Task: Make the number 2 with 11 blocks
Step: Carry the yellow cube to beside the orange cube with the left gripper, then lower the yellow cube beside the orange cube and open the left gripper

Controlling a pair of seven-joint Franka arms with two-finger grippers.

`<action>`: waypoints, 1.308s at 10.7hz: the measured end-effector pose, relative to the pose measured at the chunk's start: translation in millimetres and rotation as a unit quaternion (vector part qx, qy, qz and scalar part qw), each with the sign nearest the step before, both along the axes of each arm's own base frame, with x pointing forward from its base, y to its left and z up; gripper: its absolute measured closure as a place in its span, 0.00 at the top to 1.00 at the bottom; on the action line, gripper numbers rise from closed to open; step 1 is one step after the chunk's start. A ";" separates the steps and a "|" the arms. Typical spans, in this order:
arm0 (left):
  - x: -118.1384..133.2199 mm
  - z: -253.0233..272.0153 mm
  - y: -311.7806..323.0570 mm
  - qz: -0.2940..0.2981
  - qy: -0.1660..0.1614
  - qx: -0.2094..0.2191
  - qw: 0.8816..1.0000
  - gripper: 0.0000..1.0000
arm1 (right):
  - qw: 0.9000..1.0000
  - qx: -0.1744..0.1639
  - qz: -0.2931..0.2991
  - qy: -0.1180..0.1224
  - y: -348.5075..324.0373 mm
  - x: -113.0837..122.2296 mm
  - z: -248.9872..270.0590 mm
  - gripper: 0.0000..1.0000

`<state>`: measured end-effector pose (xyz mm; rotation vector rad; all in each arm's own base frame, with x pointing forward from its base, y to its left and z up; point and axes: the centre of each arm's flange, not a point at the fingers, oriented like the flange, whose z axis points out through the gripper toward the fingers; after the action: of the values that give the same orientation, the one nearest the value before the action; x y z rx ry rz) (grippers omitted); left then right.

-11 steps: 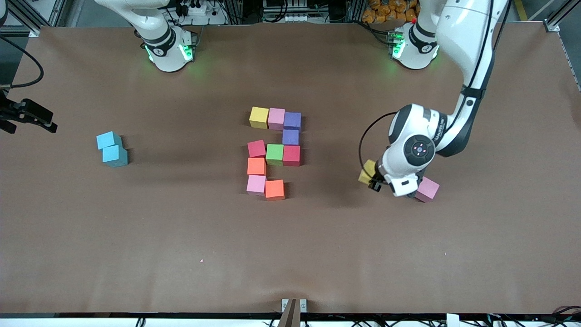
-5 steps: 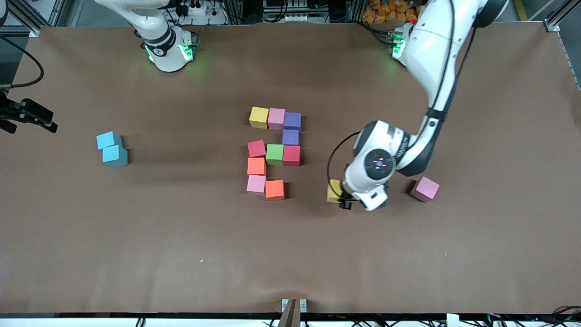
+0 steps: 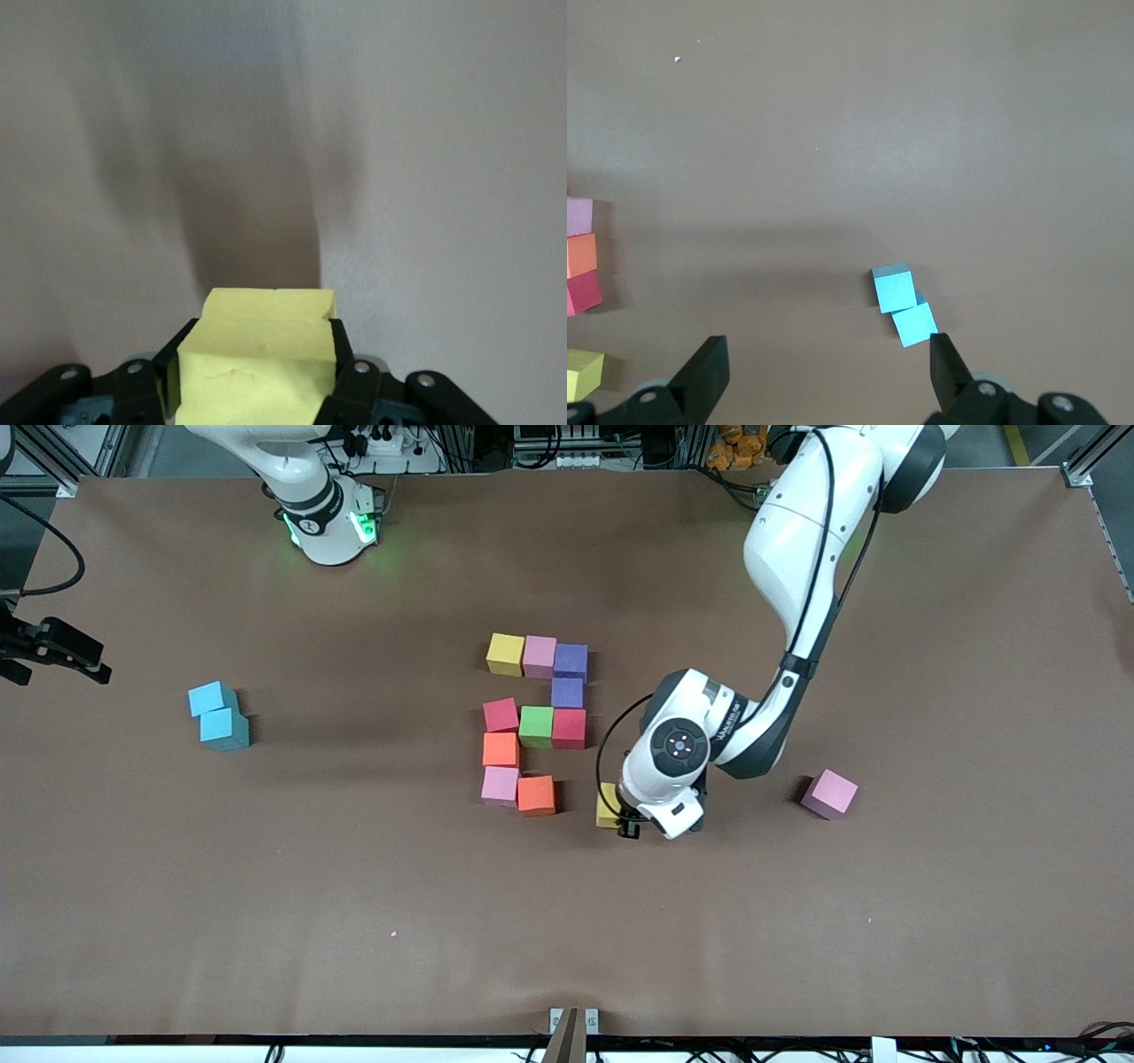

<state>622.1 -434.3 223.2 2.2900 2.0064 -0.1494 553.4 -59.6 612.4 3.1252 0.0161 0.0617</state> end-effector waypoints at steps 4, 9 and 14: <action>-24.0 -22.0 -43.0 -0.003 0.001 -0.002 1.000 0.60 | 1.000 0.000 0.000 0.000 -0.1 0.0 0.0 1.00; -32.0 -28.0 -56.5 -0.011 -0.003 -0.001 1.000 0.60 | 1.000 0.000 0.000 0.000 -0.1 0.0 0.0 1.00; -32.1 -28.1 -63.6 -0.014 -0.013 -0.006 1.000 0.60 | 1.000 0.000 0.000 0.000 -0.1 0.0 0.1 1.00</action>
<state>590.1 -497.9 195.1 2.3013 1.9558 -0.1318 553.4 -59.7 612.5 3.1248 0.0159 0.0621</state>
